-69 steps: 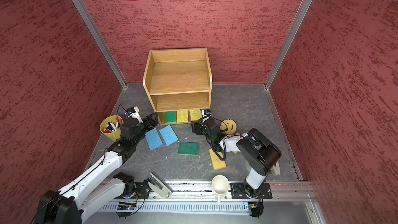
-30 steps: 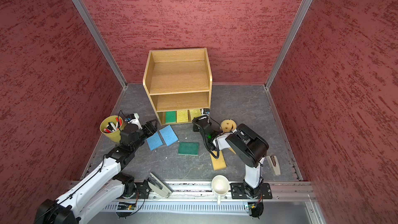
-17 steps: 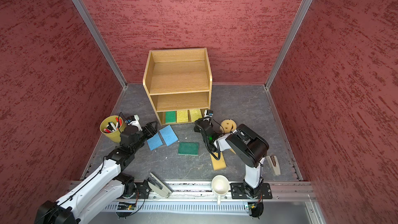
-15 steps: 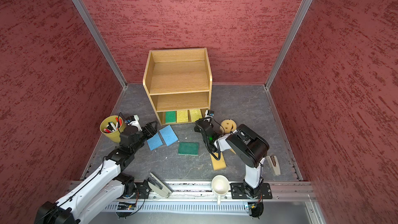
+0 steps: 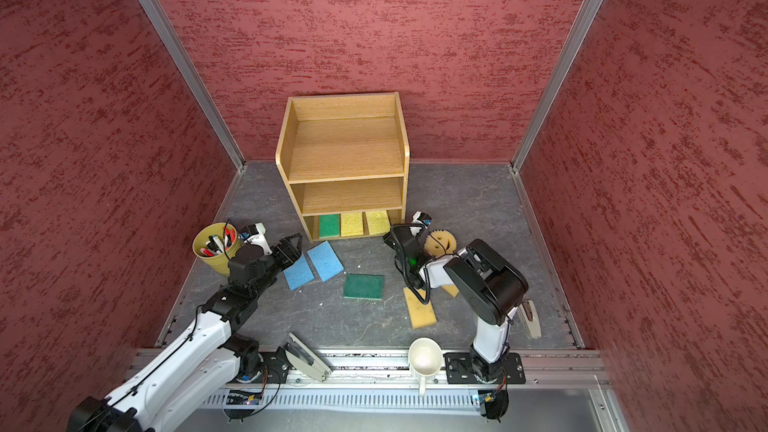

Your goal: Place and organize the cleaning sponges onto the shelf

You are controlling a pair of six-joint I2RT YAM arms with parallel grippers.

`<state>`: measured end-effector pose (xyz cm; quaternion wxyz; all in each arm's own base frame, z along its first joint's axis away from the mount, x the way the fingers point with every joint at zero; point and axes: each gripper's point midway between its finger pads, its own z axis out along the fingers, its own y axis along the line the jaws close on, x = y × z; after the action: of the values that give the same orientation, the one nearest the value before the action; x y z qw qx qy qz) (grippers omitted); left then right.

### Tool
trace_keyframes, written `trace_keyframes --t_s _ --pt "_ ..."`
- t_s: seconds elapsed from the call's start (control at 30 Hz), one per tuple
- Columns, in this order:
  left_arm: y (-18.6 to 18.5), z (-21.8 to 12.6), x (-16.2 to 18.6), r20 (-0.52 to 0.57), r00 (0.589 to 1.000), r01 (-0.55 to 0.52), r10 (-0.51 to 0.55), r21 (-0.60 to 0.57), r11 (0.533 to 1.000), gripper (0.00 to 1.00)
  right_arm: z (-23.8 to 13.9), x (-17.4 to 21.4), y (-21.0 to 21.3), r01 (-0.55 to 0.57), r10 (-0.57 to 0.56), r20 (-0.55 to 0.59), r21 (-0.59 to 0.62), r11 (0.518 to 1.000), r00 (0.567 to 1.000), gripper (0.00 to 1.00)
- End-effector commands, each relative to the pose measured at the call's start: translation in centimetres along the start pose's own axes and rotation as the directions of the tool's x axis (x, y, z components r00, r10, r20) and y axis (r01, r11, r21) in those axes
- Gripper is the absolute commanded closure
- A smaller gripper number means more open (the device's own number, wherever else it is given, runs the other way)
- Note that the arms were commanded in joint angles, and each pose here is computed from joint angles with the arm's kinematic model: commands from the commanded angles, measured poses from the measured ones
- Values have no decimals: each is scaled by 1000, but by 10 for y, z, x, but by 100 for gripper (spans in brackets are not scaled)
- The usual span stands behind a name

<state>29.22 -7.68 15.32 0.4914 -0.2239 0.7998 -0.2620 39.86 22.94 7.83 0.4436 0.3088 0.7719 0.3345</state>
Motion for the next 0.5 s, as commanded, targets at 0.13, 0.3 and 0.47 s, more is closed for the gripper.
trace_keyframes --t_s 0.13,0.3,0.47 --pt "8 -1 6 -11 1000 13 -13 -8 1000 26 16 10 4 -166 166 -62 -11 986 984 100" --pt "10 0 6 -12 1000 16 -16 -12 1000 26 22 12 1 -212 211 -58 -3 977 976 100" --pt "12 0 8 -17 1000 24 -24 -14 1000 26 24 8 -5 -260 260 -18 5 966 966 100"
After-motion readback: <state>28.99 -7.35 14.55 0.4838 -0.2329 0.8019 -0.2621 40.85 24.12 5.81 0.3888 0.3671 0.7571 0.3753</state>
